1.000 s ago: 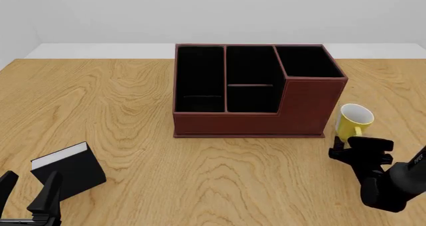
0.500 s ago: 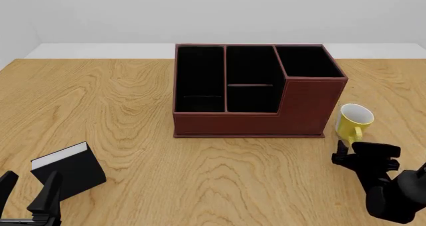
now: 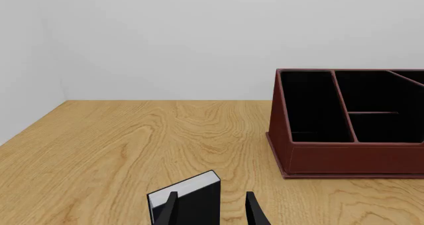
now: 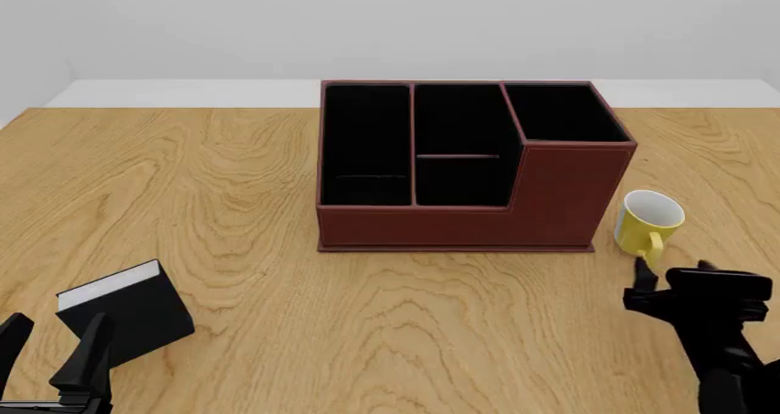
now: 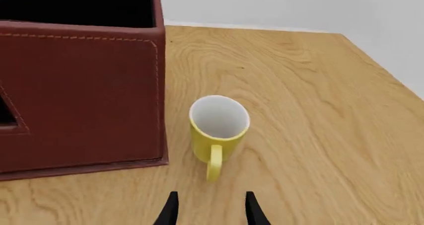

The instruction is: Pick up the yellow and white mug and place it to the right of the caddy.

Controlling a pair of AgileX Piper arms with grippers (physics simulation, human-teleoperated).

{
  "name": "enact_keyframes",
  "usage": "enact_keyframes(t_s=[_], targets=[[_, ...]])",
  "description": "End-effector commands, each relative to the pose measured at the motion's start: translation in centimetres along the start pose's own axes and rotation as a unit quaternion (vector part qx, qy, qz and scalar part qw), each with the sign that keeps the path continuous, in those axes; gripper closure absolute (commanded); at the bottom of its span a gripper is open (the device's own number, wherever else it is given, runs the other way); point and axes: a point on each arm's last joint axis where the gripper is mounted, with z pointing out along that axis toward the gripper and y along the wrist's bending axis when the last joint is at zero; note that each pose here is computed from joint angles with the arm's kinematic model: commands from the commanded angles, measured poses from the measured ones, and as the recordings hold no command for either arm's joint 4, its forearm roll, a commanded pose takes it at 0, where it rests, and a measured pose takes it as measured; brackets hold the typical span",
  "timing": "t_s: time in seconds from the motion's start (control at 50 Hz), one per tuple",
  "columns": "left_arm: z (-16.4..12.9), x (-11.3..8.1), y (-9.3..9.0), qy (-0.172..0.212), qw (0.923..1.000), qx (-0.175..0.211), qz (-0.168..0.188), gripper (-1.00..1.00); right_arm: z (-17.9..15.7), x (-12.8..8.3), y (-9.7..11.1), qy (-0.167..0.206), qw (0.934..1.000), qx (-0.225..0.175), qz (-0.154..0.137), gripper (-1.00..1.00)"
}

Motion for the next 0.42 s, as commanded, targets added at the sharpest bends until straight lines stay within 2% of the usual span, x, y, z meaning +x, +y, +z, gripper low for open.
enact_keyframes(t_s=[0.02, 0.22, 0.3, 0.42], targets=[[0.0, 0.0, 0.0, 0.0, 1.0, 0.0, 0.0, -1.0, -3.5, -2.0, -0.2, -0.022, 0.9997, 0.001, -0.005, -1.0], [0.0, 0.0, 0.0, 0.0, 1.0, 0.0, 0.0, -1.0, -6.4, -4.2, -0.3, -0.044, 0.999, -0.002, -0.009, -1.0], [0.0, 0.0, 0.0, 0.0, 1.0, 0.0, 0.0, -1.0, -7.0, -4.2, -0.2, -0.041, 0.9991, -0.008, -0.006, -1.0], [0.0, 0.0, 0.0, 0.0, 1.0, 0.0, 0.0, -1.0, -9.4, -5.4, -0.3, -0.057, 0.9982, -0.007, -0.018, -1.0]])
